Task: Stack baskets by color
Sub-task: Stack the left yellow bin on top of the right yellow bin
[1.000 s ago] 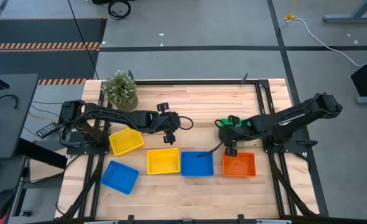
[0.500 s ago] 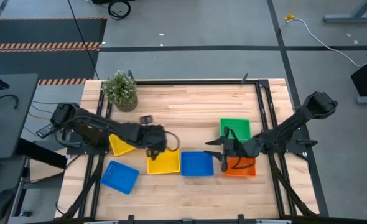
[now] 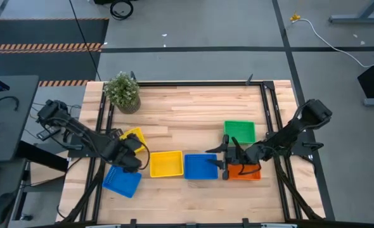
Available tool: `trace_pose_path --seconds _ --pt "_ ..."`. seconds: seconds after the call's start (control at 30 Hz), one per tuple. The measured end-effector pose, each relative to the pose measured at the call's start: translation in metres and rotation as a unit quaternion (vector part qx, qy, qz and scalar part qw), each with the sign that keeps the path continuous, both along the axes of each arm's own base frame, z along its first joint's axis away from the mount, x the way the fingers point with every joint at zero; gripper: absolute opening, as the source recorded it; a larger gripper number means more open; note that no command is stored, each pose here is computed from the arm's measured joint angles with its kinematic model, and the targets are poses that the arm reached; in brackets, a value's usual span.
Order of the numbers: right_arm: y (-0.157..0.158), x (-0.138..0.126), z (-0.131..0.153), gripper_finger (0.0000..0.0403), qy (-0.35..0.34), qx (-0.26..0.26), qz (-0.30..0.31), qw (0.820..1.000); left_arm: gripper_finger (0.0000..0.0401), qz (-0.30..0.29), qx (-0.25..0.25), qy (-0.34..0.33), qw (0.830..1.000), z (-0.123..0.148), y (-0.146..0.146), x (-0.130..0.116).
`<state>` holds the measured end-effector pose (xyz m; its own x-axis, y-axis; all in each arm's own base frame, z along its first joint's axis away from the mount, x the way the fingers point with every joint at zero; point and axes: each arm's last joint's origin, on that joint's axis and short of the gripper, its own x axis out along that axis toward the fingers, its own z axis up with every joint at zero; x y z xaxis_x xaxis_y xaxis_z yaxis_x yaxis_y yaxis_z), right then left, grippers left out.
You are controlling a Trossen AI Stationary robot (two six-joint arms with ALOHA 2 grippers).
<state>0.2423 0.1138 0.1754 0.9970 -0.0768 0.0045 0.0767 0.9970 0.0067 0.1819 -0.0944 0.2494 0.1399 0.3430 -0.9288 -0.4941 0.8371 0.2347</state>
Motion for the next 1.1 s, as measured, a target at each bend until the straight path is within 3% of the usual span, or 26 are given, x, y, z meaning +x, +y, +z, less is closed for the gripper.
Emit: trace_pose_path --seconds 0.13,0.27,0.37,0.53,0.9,1.1 --pt "0.011 -0.001 -0.004 0.0158 -0.008 0.018 0.028 0.999 0.0107 0.01 -0.001 -0.005 1.0 -0.028 0.004 -0.005" --pt "0.024 -0.004 -0.009 0.0158 -0.009 0.037 0.051 0.998 0.0157 -0.004 -0.045 -0.035 0.998 -0.054 0.01 0.003" --pt "0.034 -0.005 -0.013 0.0158 0.0 0.052 0.066 0.996 0.0197 -0.016 -0.078 -0.068 0.995 -0.063 0.013 0.012" --pt "0.053 -0.001 -0.019 0.0158 0.006 0.064 0.083 0.994 0.0229 -0.013 -0.064 -0.066 0.996 -0.069 0.021 0.014" --pt "0.09 0.013 -0.023 0.0158 0.003 0.039 0.12 0.992 0.0175 -0.057 -0.035 -0.002 0.998 -0.079 0.023 0.012" --pt "0.106 0.007 -0.021 0.0158 -0.002 0.048 0.144 0.988 0.014 -0.07 -0.03 0.028 0.997 -0.088 0.021 0.015"
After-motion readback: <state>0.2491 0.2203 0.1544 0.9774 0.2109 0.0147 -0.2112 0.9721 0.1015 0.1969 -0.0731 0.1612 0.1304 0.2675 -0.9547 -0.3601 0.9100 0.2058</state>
